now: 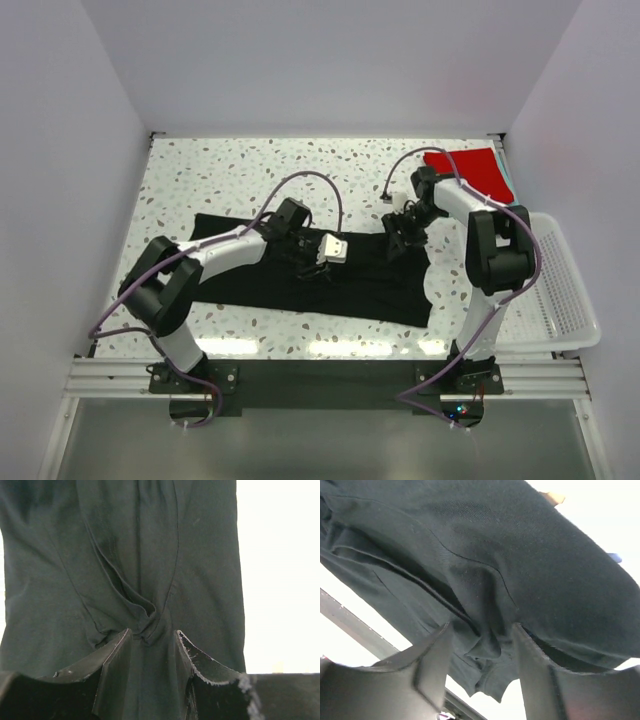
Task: Fold and stack the t-shirts
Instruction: Fold the tshirt
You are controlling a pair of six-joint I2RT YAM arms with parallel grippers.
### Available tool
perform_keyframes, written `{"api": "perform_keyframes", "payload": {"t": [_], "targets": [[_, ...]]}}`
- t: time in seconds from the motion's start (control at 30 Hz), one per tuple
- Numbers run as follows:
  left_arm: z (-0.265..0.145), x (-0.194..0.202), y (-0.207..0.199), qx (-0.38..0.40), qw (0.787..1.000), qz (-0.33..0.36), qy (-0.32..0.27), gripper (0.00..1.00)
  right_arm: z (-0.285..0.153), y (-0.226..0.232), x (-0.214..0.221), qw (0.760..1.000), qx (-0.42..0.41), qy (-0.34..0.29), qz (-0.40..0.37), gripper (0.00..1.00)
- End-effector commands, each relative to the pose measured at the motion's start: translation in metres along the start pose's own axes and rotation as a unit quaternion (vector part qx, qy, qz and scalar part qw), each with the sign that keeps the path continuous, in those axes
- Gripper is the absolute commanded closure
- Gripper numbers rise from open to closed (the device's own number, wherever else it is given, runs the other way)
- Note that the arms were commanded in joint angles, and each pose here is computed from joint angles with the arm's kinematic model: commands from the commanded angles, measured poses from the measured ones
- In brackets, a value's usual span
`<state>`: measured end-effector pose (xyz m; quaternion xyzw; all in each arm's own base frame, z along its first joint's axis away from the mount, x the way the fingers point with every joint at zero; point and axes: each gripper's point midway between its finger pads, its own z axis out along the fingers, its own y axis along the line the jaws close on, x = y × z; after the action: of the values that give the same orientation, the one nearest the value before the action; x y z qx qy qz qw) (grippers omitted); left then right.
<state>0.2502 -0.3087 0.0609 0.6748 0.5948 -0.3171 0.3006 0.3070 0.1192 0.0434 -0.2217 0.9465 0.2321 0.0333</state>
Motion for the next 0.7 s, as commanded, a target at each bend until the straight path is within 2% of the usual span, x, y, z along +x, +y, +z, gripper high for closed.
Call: {"api": "perform_keyframes", "payload": {"t": [0.0, 0.03, 0.07, 0.23, 0.3, 0.37, 0.47, 0.63, 0.67], "targets": [[-0.016, -0.021, -0.002, -0.008, 0.999, -0.010, -0.030, 0.56, -0.007, 0.012, -0.005, 1.000, -0.024, -0.007, -0.003, 0.48], [-0.018, -0.023, -0.002, -0.006, 0.999, -0.019, -0.036, 0.56, -0.007, 0.013, -0.003, 1.000, -0.026, -0.007, -0.008, 0.55], [-0.022, -0.022, 0.000, -0.011, 0.999, -0.025, -0.039, 0.56, -0.009, 0.016, -0.001, 0.999, -0.030, -0.004, -0.009, 0.57], [-0.035, -0.021, 0.005, -0.023, 0.997, -0.048, -0.048, 0.56, -0.018, 0.027, 0.006, 0.999, -0.045, -0.009, -0.020, 0.58], [-0.037, -0.020, 0.006, -0.025, 0.997, -0.052, -0.049, 0.56, -0.020, 0.029, 0.008, 0.999, -0.046, -0.008, -0.023, 0.64], [-0.041, -0.018, 0.008, -0.029, 0.997, -0.057, -0.049, 0.56, -0.022, 0.031, 0.011, 0.998, -0.050, -0.007, -0.024, 0.81], [-0.050, -0.016, 0.015, -0.042, 0.995, -0.074, -0.055, 0.56, -0.026, 0.038, 0.016, 0.998, -0.054, -0.005, -0.033, 0.99], [-0.070, -0.007, 0.022, -0.053, 0.988, -0.124, -0.069, 0.56, -0.032, 0.046, 0.034, 0.996, -0.050, 0.010, -0.079, 1.00], [-0.074, -0.004, 0.023, -0.058, 0.988, -0.130, -0.068, 0.56, -0.029, 0.045, 0.043, 0.995, -0.040, 0.024, -0.089, 0.97]]}}
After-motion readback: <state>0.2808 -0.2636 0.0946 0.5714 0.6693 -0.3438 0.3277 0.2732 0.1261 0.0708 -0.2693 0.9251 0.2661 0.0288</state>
